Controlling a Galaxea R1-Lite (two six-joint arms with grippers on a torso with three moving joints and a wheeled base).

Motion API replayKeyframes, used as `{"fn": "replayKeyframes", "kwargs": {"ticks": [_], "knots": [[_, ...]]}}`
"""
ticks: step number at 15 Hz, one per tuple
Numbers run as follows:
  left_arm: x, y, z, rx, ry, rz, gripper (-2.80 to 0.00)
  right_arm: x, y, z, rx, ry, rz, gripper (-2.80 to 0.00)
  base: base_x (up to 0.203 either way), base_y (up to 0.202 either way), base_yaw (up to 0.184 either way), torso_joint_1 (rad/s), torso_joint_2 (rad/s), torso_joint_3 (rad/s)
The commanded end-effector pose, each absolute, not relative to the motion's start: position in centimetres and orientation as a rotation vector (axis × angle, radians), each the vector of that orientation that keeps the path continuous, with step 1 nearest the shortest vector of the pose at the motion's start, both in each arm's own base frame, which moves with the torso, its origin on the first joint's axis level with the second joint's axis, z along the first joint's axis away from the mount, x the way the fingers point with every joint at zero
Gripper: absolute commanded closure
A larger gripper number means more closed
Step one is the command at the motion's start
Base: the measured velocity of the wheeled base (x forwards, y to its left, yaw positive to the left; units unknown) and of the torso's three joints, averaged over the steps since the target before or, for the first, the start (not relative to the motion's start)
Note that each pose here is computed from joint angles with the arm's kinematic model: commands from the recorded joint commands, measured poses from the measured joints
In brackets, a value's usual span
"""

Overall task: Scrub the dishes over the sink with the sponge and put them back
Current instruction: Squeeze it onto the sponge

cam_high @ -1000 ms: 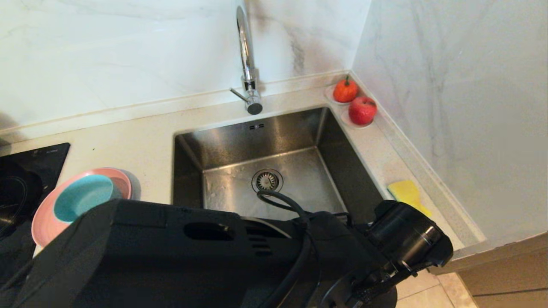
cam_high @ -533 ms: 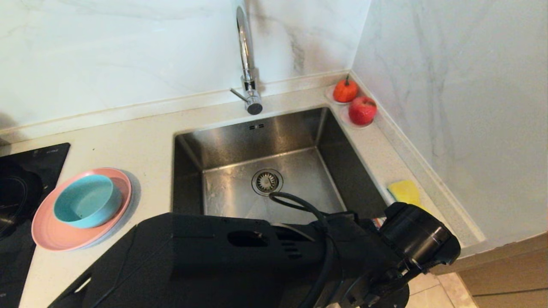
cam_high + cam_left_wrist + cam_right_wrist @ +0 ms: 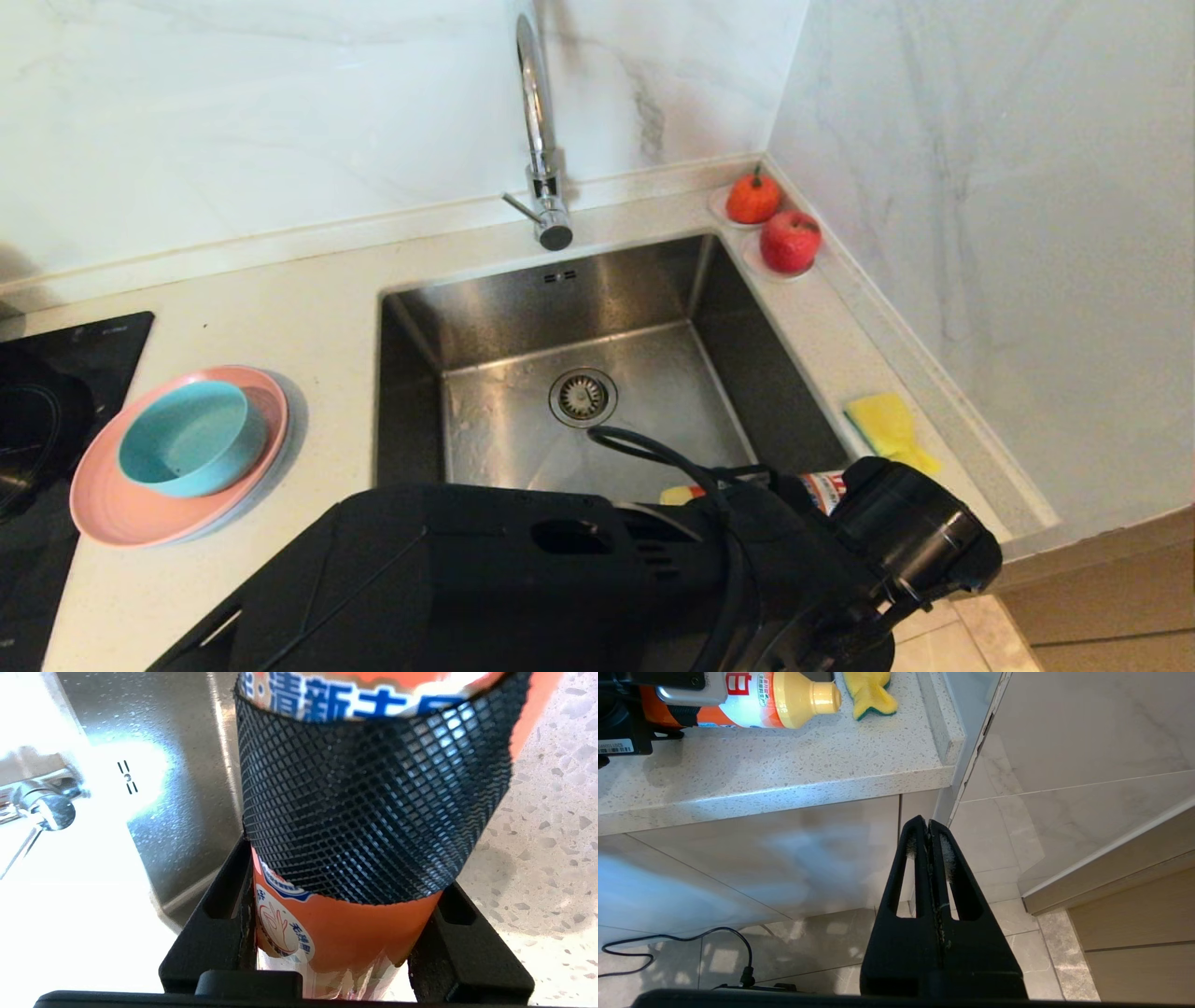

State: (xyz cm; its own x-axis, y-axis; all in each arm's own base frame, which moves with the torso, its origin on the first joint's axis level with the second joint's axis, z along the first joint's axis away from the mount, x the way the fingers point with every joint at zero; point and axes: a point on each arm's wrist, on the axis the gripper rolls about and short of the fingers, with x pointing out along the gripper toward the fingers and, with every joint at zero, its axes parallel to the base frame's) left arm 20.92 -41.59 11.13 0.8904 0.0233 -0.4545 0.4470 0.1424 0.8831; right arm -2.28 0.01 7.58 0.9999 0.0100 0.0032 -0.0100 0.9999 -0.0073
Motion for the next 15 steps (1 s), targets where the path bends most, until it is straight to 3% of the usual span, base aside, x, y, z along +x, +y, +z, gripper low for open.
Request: {"fn": "replayKeyframes", "kwargs": {"ticks": [1,15], "knots": [[21.0,-41.8,10.5,1.422,0.405,-0.29,0.0,-2.3,0.0,7.6,-0.008,-0.003,0.011,0.0,0.0,0.0,0.0,0.0,0.0,0.0],[21.2,-43.5,8.8,1.347,0.332,-0.108,0.0,-2.3,0.0,7.6,-0.008,-0.003,0.011,0.0,0.0,0.0,0.0,0.0,0.0,0.0]]}}
